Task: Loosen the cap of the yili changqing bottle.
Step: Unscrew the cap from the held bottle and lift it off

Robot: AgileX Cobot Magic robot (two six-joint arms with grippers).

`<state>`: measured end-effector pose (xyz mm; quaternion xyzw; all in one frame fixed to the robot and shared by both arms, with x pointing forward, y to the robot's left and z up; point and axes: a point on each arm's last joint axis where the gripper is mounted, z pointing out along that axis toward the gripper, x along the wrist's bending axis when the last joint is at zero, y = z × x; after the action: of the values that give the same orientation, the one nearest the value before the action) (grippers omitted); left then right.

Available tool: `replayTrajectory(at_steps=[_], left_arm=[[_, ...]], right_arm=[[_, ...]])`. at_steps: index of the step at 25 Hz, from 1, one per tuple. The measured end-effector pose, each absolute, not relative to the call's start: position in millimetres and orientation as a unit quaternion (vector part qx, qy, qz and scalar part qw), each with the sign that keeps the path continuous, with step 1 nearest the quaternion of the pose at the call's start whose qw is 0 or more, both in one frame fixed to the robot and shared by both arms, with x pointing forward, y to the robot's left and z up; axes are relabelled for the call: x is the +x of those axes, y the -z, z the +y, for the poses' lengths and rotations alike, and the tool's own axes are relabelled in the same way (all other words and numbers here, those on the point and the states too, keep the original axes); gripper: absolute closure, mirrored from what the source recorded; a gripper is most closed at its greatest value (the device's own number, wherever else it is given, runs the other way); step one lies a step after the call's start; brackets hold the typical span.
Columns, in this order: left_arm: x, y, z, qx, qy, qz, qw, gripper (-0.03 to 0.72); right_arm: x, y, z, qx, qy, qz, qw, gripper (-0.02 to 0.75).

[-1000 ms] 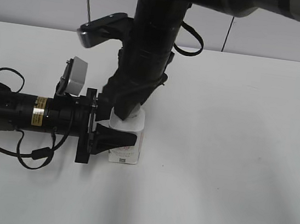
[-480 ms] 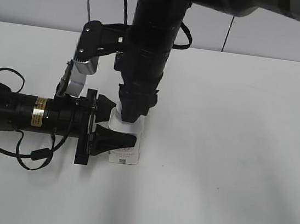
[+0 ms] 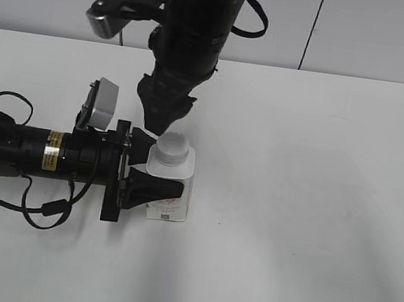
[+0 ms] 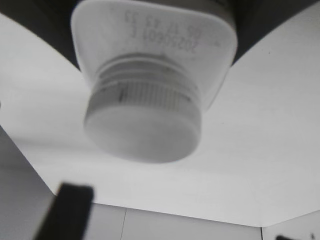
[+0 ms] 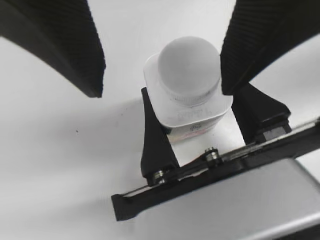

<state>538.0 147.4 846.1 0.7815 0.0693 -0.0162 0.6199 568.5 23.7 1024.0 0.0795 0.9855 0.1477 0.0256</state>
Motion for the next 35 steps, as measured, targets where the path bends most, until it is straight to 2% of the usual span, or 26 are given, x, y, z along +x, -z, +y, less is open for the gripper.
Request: replayTrajectory(at_steps=[3, 8, 11, 35], left_arm=[[538.0, -846.1, 147.4, 0.781, 0.016, 0.069, 0.620, 0.264], [538.0, -846.1, 147.4, 0.781, 0.016, 0.069, 0.620, 0.267], [538.0, -846.1, 147.4, 0.781, 0.016, 0.069, 0.620, 0.267], [538.0, -846.1, 147.4, 0.782, 0.016, 0.069, 0.620, 0.267]], right_arm=[[566.8, -1032.5, 22.2, 0.168, -0.157, 0.973, 0.018, 0.184], [567.1, -1036.7, 19.8, 0.460, -0.155, 0.874, -0.020, 0.185], [567.7, -1036.6, 19.2, 0.538, -0.152, 0.829, -0.029, 0.185], [563.6, -1000.4, 17.1, 0.568, -0.097, 0.815, -0.051, 0.185]])
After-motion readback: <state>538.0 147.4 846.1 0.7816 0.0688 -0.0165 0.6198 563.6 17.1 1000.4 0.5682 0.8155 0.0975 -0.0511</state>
